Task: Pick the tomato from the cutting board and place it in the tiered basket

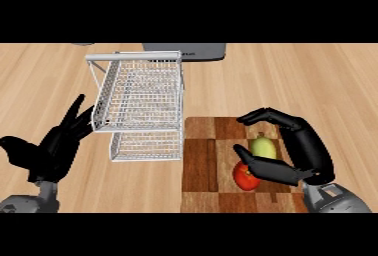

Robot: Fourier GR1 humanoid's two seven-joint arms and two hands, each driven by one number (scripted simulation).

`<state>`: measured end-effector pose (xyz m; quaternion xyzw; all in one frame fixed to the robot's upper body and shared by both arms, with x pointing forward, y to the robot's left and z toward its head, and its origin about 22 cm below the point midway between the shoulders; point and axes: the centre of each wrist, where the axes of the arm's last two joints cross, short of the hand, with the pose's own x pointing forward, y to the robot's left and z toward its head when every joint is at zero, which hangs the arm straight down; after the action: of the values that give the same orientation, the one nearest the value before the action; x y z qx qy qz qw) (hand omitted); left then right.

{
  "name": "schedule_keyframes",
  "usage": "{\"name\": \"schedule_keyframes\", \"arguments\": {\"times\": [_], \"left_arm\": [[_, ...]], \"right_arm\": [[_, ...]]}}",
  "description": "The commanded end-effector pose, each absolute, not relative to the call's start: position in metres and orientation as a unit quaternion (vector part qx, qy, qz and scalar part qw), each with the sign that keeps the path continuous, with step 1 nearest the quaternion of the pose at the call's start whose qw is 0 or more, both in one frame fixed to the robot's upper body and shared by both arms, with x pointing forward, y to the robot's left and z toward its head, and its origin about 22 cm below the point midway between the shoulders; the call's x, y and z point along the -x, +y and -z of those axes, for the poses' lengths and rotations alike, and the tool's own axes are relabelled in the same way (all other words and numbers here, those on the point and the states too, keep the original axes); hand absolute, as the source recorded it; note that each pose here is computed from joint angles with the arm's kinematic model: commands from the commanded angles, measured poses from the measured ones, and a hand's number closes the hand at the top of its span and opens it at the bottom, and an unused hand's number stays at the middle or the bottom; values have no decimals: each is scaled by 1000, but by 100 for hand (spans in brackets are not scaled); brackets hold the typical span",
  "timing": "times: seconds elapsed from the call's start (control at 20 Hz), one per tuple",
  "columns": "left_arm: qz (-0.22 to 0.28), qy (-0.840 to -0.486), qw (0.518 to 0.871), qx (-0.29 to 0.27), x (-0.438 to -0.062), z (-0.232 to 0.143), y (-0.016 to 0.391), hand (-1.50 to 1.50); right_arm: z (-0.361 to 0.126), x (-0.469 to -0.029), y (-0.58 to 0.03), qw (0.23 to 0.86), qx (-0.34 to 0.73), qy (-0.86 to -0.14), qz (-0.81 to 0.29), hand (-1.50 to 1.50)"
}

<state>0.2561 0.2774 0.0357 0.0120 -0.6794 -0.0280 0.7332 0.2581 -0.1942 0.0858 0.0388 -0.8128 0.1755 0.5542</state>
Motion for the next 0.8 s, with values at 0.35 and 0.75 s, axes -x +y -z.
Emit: {"name": "schedule_keyframes", "arguments": {"times": [0.35,0.75], "left_arm": [[34,-655,753,-44,-254,-35,289,0],[36,-647,760,-49,-253,-32,294,0]], "right_arm": [[-86,-189,-202,528,139,-800,-248,-150],[-118,-173,-226,517,261,-619,-531,-150]]}}
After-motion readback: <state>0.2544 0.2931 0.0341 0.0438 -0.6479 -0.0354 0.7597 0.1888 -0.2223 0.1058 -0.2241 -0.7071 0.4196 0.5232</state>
